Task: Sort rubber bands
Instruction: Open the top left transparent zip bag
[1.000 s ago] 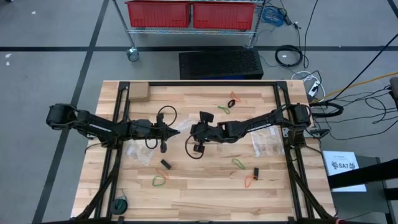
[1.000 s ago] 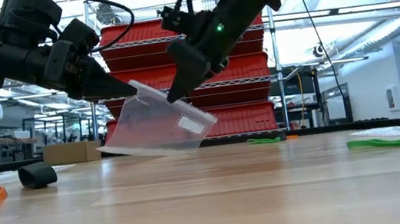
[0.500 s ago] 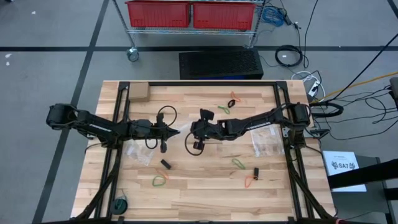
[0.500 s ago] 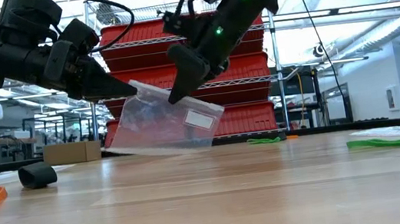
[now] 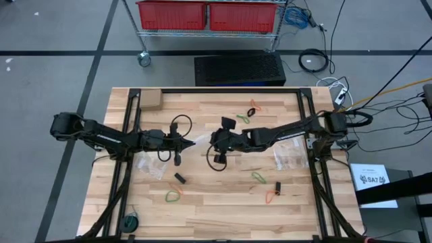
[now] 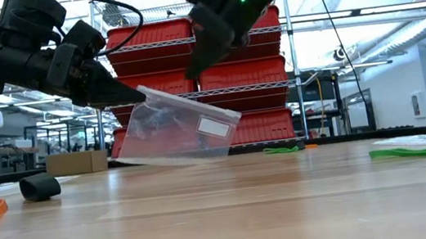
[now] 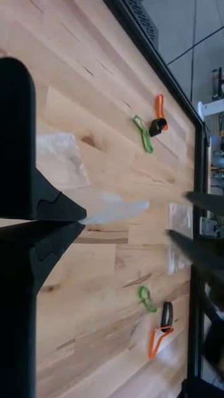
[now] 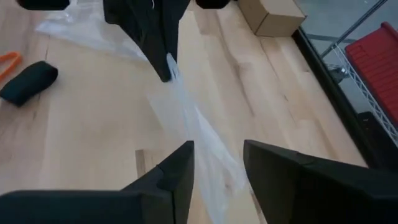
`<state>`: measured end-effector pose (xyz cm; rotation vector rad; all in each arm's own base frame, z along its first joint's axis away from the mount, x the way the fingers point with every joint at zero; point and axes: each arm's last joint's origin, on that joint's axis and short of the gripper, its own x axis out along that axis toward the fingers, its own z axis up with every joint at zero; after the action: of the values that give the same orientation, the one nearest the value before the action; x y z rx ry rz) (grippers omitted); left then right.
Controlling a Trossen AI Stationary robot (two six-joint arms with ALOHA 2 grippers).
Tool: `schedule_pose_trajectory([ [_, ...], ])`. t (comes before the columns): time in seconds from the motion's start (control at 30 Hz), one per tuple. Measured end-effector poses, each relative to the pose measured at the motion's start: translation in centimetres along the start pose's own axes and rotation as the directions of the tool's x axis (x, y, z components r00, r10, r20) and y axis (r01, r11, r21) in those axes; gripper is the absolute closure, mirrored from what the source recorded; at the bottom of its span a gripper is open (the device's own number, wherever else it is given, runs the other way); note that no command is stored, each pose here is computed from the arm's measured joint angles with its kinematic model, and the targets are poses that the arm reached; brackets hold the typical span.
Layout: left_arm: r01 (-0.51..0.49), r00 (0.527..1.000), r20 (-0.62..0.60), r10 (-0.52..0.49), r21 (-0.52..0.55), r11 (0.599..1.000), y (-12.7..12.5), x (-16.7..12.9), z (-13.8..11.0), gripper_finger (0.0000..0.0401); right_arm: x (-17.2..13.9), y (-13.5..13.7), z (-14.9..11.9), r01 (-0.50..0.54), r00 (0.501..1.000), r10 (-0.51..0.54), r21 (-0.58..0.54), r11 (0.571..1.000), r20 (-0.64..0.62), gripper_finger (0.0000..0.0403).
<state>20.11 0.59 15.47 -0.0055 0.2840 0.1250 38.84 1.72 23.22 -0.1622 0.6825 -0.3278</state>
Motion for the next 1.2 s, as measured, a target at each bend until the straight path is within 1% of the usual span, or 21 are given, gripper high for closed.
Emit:
schedule_pose_trajectory([
  [0.07, 0.000, 1.000, 0.001, 0.000, 0.000, 1.000, 0.0, 0.0, 0.0, 0.0401, -0.3, -0.1, 0.1, 0.000, 1.000, 0.000, -0.004, 1.000, -0.005, 0.0277],
  [0.13, 0.000, 1.000, 0.001, 0.000, 0.000, 1.000, 0.0, 0.0, 0.0, 0.0401, -0.1, 0.0, -0.1, -0.002, 1.000, 0.002, -0.011, 1.000, -0.019, 0.0294],
  [0.2, 0.000, 1.000, 0.002, 0.000, 0.000, 1.000, 0.0, 0.0, 0.0, 0.0401, 0.5, 0.3, -0.4, -0.022, 0.999, 0.022, -0.032, 0.999, -0.027, 0.0322],
  [0.3, 0.000, 1.000, 0.004, 0.000, 0.000, 1.000, 0.0, 0.0, 0.0, 0.0401, 1.7, 0.8, -1.1, -0.030, 0.999, 0.027, -0.062, 0.998, -0.043, 0.0376],
  [0.37, 0.000, 1.000, 0.004, 0.000, -0.001, 1.000, 0.0, 0.0, 0.0, 0.0401, 2.2, 1.1, -1.4, -0.030, 0.998, 0.026, -0.069, 0.997, -0.054, 0.0395],
  [0.53, 0.000, 1.000, 0.004, 0.000, -0.001, 1.000, 0.0, 0.0, 0.0, 0.0401, 3.0, 0.9, -1.6, -0.023, 0.998, 0.020, -0.056, 0.998, -0.052, 0.0390],
  [0.63, 0.000, 1.000, 0.004, 0.000, 0.000, 1.000, 0.0, 0.0, 0.0, 0.0401, 3.1, 0.7, -1.6, -0.043, 0.998, 0.040, -0.047, 0.998, -0.053, 0.0397],
  [0.83, 0.000, 1.000, 0.005, 0.000, -0.001, 1.000, 0.0, 0.0, 0.1, 0.0401, 3.2, 0.4, -1.3, -0.025, 1.000, 0.025, -0.051, 0.998, -0.020, 0.0399],
  [1.0, 0.000, 1.000, 0.003, 0.000, -0.001, 1.000, 0.0, 0.0, 0.0, 0.0401, 3.3, 0.3, -1.2, -0.026, 1.000, 0.025, -0.083, 0.996, -0.017, 0.0399],
  [1.2, 0.000, 1.000, 0.001, 0.000, 0.000, 1.000, 0.0, 0.0, 0.0, 0.0401, 3.1, 0.8, -1.3, -0.043, 0.999, 0.042, -0.096, 0.994, -0.020, 0.0399],
])
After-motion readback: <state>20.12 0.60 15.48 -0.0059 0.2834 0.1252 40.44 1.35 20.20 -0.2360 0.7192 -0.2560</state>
